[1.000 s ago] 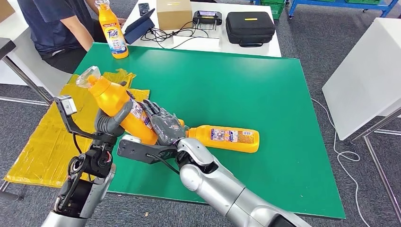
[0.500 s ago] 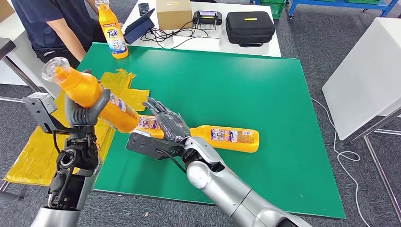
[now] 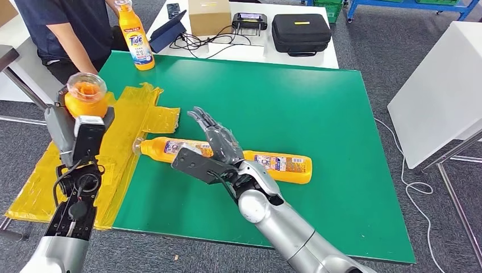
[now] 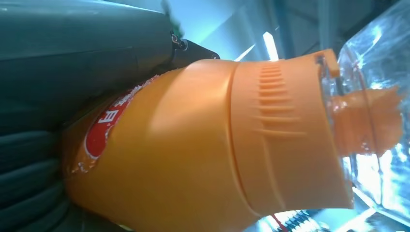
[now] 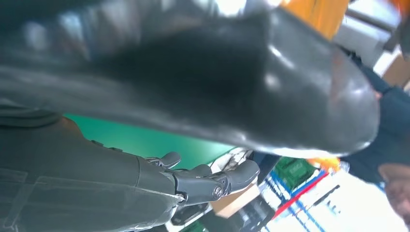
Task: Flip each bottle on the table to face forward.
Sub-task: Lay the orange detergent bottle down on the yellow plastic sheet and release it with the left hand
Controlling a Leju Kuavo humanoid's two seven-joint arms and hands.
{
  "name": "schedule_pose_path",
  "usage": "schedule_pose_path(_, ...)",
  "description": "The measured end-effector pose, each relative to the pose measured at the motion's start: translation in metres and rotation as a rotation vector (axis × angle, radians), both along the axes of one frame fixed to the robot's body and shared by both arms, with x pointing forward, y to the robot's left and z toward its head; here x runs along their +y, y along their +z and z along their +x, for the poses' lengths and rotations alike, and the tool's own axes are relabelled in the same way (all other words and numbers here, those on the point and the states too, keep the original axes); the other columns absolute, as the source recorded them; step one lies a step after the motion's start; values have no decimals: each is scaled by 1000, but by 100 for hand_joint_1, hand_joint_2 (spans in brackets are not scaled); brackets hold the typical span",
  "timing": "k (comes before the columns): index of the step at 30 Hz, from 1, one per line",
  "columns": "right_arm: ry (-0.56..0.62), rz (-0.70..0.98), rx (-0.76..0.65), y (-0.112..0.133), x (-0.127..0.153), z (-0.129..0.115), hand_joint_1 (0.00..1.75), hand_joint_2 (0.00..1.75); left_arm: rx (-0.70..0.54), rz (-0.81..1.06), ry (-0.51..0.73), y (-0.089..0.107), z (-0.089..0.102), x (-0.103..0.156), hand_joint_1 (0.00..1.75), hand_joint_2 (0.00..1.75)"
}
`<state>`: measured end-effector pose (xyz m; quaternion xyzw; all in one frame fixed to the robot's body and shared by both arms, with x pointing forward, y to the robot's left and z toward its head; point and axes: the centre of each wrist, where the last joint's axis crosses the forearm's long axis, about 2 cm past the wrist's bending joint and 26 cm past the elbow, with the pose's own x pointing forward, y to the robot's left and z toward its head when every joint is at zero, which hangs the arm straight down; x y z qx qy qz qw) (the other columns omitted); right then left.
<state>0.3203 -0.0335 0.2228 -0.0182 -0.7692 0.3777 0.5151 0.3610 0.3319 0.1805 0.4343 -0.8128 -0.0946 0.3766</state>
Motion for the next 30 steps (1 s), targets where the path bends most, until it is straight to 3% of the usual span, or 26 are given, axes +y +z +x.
schedule_pose_path(6,-59,59,-16,2,-23,3,0,0,125,218,66,-37,-5,10,175,175)
schedule_pose_path(17,-80,104,-42,4,-46,1,0,0,367,451,28,-107,-44,17,175,175)
schedule_pose_path(26,-54,109,-33,5,-48,2,0,0,435,499,-16,-131,-65,17,172,175)
schedule_pose_path(27,-50,111,-33,4,-48,2,0,0,436,502,-19,-132,-66,17,164,175)
schedule_pose_path(30,-36,119,-31,4,-49,2,0,0,440,507,-25,-134,-68,18,36,175)
